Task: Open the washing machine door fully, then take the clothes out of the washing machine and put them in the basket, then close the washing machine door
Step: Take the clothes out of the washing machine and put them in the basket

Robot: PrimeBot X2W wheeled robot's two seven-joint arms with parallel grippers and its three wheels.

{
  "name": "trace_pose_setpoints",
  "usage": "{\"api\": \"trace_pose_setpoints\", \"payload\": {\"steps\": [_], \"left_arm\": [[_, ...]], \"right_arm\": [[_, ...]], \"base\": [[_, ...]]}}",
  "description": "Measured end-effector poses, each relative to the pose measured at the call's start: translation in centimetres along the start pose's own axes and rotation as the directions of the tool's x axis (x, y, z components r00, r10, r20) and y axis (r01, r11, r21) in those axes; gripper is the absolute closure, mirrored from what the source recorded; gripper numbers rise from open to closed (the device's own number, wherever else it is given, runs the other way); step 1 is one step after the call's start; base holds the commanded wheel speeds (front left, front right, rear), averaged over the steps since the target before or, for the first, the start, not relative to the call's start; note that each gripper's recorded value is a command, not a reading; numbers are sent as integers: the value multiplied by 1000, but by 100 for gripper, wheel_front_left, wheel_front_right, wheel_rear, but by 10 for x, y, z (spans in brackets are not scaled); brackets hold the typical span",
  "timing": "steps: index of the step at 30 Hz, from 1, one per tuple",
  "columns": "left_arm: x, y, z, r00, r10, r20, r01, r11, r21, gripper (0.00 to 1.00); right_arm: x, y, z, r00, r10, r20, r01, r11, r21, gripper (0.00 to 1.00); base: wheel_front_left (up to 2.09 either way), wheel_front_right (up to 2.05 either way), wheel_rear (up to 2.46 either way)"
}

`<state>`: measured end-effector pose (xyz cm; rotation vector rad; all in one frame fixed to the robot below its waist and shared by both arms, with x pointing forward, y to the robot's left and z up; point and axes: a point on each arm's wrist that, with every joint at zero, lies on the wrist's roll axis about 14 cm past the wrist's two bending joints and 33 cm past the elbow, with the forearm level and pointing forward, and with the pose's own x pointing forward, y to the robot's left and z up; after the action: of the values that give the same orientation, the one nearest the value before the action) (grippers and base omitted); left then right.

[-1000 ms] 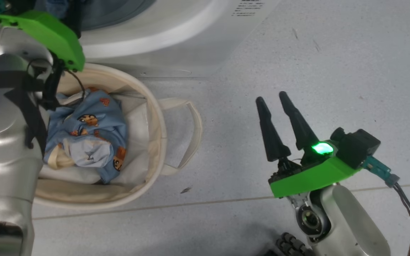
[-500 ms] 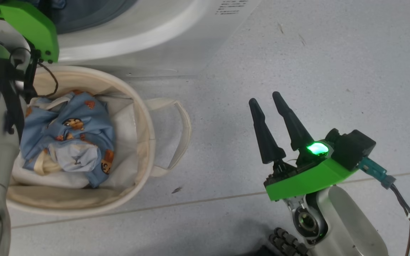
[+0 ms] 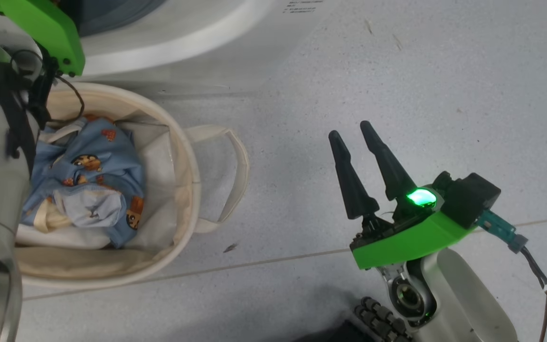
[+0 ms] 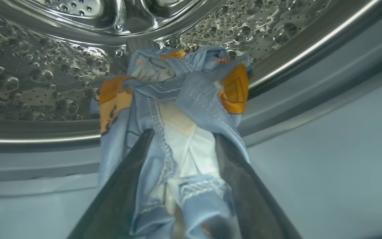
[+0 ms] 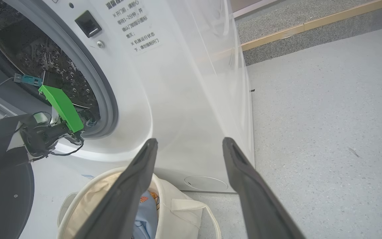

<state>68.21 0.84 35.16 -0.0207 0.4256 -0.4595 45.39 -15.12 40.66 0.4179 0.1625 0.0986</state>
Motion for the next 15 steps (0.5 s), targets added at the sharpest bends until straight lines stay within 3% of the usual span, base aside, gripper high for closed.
{"api": "trace_pose_setpoints", "payload": {"steps": [1, 2, 15], "left_arm": [[1, 0, 0, 1000, -4, -1, 4, 1000, 4, 95], [3, -1, -1, 1000, -14, 1, 14, 1000, 7, 100], [-7, -6, 49, 979, -11, 204, 2, 999, 44, 100]], "right_arm": [[0, -1, -1, 1000, -1, -2, 1, 1000, 0, 0], [1, -1, -2, 1000, -2, -4, 2, 1000, 0, 0], [6, 6, 10, 999, 23, 31, -23, 1000, -2, 0]], "base": [[0, 0, 0], [0, 0, 0], [0, 0, 0]]}}
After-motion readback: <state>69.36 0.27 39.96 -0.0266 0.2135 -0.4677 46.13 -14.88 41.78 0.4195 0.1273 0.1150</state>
